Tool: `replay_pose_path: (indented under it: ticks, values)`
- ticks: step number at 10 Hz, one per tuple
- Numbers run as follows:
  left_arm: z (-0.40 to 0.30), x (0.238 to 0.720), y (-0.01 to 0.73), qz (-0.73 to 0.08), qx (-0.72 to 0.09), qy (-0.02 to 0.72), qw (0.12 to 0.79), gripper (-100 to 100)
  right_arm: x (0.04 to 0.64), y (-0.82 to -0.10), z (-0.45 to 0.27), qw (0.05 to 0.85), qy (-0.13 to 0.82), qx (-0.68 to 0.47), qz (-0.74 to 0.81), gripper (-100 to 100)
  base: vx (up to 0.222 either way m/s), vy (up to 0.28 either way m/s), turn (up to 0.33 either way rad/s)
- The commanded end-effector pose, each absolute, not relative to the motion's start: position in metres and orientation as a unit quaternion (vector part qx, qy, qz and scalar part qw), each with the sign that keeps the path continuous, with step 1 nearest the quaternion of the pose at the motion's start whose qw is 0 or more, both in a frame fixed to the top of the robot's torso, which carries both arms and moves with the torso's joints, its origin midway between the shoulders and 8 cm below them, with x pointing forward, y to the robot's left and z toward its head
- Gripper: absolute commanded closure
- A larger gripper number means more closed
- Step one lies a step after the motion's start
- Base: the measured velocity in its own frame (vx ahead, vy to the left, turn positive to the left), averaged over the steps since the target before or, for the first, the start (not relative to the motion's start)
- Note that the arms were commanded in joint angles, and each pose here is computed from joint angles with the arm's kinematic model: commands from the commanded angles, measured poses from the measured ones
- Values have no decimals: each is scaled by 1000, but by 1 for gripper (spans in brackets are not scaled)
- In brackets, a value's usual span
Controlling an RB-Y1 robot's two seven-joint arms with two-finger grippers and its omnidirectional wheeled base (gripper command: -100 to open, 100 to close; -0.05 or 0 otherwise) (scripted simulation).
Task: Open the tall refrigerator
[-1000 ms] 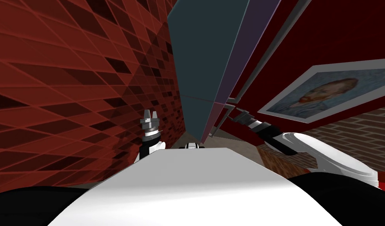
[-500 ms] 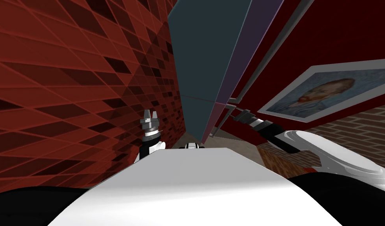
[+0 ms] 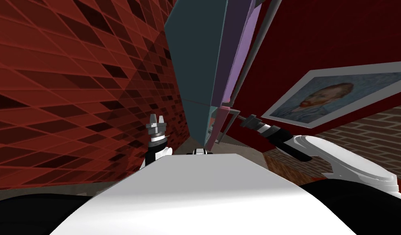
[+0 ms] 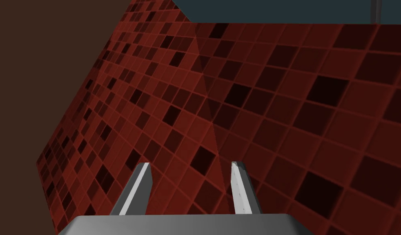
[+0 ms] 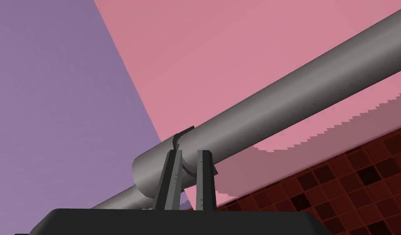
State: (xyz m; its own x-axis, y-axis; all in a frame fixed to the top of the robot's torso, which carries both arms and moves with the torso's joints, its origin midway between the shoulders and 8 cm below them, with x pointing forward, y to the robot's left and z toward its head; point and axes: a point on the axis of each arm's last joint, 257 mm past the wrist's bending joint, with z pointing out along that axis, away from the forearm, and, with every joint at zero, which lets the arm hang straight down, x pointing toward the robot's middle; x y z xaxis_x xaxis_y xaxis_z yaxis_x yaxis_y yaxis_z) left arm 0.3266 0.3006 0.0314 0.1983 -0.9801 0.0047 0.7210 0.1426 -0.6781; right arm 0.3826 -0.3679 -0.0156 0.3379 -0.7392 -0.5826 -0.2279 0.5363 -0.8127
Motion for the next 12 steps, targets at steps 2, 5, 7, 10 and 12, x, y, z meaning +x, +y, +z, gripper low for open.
replay_pose_path:
  ticks: [2, 5, 7, 10, 12]
  values:
    - [31, 327, 301, -590, -283, 229, 720, 0, 373, -337, -12, 694, 524, -466, -160, 100, -49, -339, 42]
    - [31, 327, 301, -590, -283, 229, 720, 0, 359, -301, -11, 701, 501, -491, -126, 100, -39, -393, 72]
    - [31, 327, 301, -590, -283, 229, 720, 0, 353, -289, -10, 704, 493, -499, -114, 100, -67, -264, 36]
    - [31, 327, 301, -590, -284, 229, 720, 0, 365, -321, -9, 692, 506, -489, -162, -100, 18, 65, -89]
    - [31, 327, 300, -591, -283, 228, 720, 0, 371, -341, -9, 682, 513, -484, -192, -100, 43, 222, -60]
